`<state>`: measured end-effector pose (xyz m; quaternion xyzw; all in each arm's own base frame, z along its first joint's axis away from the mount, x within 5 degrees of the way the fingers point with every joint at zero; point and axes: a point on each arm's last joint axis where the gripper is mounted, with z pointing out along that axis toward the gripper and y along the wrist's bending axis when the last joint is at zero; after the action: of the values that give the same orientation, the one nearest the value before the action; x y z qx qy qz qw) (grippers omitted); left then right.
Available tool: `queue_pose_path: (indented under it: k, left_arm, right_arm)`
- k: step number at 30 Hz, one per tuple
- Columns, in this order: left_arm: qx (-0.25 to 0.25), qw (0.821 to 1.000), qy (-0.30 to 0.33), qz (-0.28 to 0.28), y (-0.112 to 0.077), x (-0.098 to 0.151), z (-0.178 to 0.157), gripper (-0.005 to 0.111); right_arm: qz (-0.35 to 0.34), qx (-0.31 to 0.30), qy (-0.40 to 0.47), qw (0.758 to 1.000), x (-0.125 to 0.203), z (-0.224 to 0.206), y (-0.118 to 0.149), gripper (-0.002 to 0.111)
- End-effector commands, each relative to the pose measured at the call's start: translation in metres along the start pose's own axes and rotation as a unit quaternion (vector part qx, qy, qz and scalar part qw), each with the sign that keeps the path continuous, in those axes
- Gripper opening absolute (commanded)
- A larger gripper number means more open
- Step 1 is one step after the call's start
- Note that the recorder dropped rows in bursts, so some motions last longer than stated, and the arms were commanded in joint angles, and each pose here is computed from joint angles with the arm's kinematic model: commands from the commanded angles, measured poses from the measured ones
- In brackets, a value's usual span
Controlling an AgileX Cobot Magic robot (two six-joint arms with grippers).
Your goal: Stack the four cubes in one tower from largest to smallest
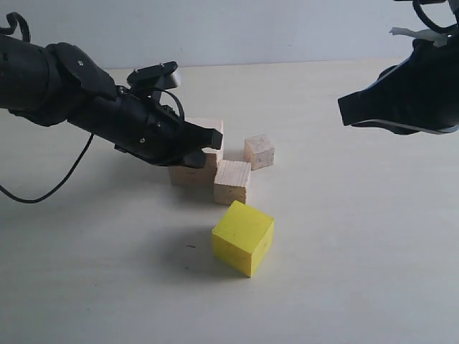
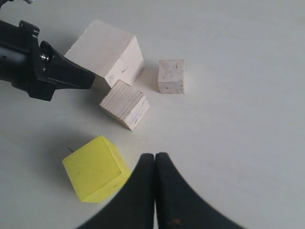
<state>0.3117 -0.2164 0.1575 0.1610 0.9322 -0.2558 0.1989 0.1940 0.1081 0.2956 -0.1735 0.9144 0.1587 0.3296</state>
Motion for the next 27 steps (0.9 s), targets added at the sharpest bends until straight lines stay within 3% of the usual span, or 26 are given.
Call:
queue_pose_path:
  k: [1, 8, 27]
  left_arm:
    - [-0.009, 1.000, -0.012, -0.008, 0.002, -0.001, 0.004, 0.000]
    - [-0.008, 1.000, 0.006, -0.023, 0.007, 0.007, 0.021, 0.000]
    - [0.002, 0.999, -0.017, -0.028, 0.002, 0.004, 0.023, 0.000]
  right_arm:
    - [-0.008, 0.002, -0.010, 1.000, -0.003, -0.001, 0.000, 0.000]
    - [-0.008, 0.002, -0.010, 1.000, -0.003, -0.001, 0.000, 0.000]
    - [-0.008, 0.002, -0.011, 1.000, -0.004, -0.001, 0.000, 0.000]
